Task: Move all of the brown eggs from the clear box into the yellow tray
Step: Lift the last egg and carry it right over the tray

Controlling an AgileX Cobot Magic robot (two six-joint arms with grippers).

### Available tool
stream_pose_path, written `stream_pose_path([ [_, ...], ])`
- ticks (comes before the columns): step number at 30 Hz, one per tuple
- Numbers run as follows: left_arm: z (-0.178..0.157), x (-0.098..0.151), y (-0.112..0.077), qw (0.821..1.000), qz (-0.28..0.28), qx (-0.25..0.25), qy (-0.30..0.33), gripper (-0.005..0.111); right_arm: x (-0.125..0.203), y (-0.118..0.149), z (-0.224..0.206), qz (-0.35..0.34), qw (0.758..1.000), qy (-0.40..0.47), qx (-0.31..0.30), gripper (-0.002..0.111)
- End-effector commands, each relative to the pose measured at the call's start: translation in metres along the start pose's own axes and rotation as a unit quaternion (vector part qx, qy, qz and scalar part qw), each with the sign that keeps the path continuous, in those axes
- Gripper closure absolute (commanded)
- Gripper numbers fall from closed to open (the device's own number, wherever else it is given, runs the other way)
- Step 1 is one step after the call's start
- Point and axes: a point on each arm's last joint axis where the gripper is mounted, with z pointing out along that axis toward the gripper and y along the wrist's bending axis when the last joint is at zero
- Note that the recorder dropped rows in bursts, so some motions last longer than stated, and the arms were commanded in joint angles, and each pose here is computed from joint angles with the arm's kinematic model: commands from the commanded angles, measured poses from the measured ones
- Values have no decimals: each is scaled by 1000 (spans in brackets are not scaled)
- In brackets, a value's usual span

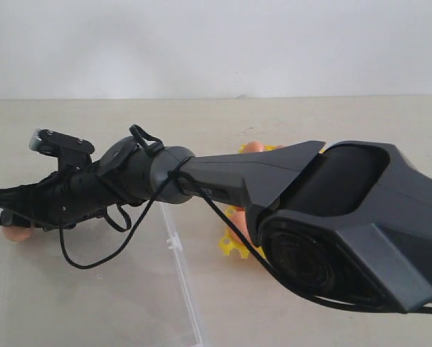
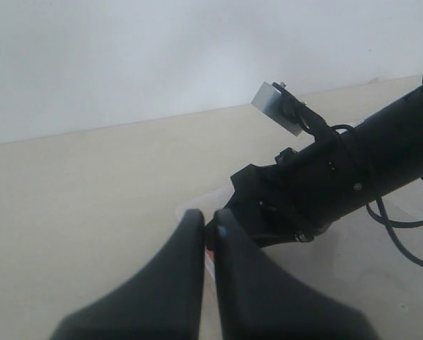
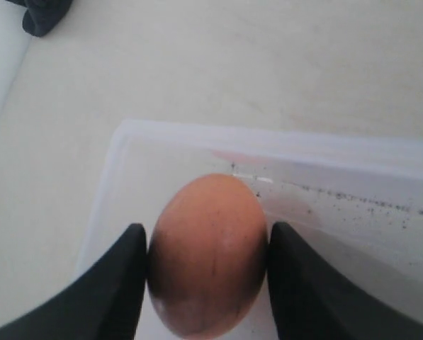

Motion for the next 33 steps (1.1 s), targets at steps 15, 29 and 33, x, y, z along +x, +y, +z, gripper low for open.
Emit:
stream_pose_path([
  [15,0,0,0,1000,-3,1,-4,103,-12,12,-10,-9,1000,-16,-7,108],
  [29,0,0,0,1000,-3,1,-4,103,-28,32,-36,-72,994,-23,76,109],
  [33,0,0,0,1000,-3,1,-4,103,-25,37,-50,-189,968,29,163,109],
])
